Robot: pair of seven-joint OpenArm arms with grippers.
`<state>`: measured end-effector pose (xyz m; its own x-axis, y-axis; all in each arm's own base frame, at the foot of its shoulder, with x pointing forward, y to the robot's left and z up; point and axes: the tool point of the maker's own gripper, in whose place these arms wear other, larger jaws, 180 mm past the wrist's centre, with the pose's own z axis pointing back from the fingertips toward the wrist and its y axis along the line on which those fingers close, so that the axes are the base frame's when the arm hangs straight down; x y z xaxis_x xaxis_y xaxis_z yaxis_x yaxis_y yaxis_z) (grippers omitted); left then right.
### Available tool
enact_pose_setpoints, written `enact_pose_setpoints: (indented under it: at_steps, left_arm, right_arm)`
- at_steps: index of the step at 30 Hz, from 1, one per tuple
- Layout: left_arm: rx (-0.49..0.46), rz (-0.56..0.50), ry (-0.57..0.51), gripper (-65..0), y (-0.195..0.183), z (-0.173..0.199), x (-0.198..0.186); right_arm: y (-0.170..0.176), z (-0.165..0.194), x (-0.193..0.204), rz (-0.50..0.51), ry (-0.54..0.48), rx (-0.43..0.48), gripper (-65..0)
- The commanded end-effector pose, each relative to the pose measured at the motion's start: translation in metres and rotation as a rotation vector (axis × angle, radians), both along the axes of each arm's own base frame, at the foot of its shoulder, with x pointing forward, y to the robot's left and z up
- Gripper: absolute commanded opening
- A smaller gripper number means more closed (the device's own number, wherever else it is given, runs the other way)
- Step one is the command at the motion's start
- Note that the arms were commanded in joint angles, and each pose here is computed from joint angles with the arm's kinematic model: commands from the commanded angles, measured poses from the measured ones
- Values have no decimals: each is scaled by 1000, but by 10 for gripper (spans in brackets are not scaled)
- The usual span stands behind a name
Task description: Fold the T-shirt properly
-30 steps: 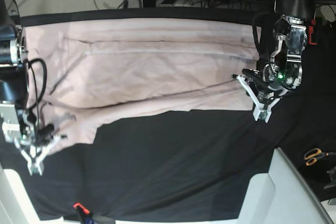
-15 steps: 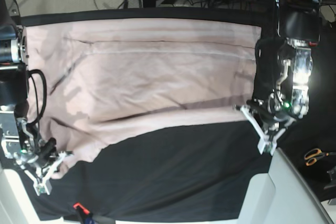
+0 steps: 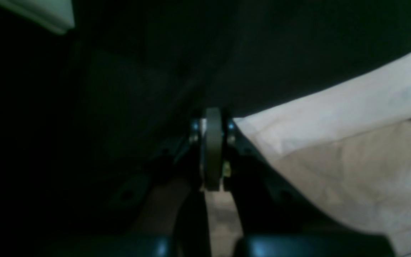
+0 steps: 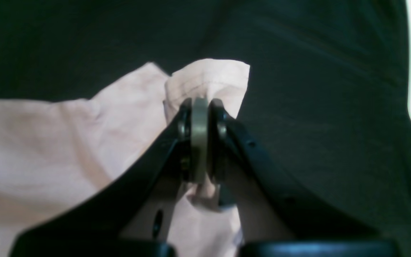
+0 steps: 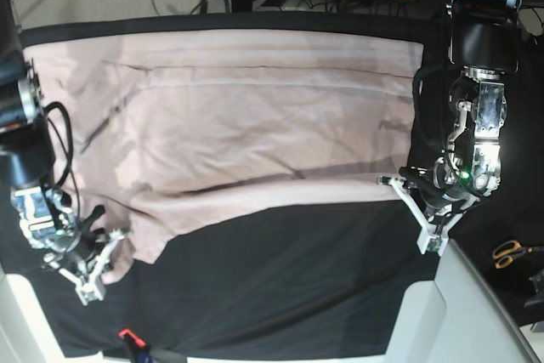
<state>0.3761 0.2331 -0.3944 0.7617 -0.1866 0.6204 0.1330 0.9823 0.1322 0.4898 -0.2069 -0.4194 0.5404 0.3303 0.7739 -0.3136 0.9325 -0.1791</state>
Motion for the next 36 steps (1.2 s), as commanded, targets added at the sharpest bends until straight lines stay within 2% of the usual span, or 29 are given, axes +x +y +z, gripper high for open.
enact_pose_setpoints:
  at_steps: [1,5,9,15,18,21,26,29,31,33,36]
  left_arm:
    - [11,7,-57,-650,6,19,15]
    - [9,3,-82,-650,4,29,26]
    - [7,9,-96,-650,5,36,36]
    - [6,17,-131,-650,7,51,50]
    - [10,19,-105,-650,8,49,46]
    - [15,11,-85,-650,5,46,42]
    - [17,20,-48,-650,10,30,28]
    - [17,22,-38,-650,10,26,25]
    - [17,18,-25,-650,9,20,18]
    - [17,17,-12,-650,9,15,13]
    - [17,17,12,-650,9,5,3]
  right_arm:
    - [-3,24,19,-13,-75,15,-623]
    - [-15,35,27,-45,-141,17,-621]
    - [-41,50,37,-151,-216,-75,-620]
    - [-51,64,44,-166,-254,-85,-620]
    - [-54,69,45,-172,-294,-89,-620]
    - [-63,58,35,-206,-284,-132,-620]
    - [-63,37,21,-219,-228,-130,-612]
    - [-63,34,19,-222,-217,-129,-534]
    - [-68,21,12,-266,-141,-121,-479]
    - [-68,11,6,-332,-79,-62,-416]
    - [-62,-4,-4,-360,-44,-23,-317]
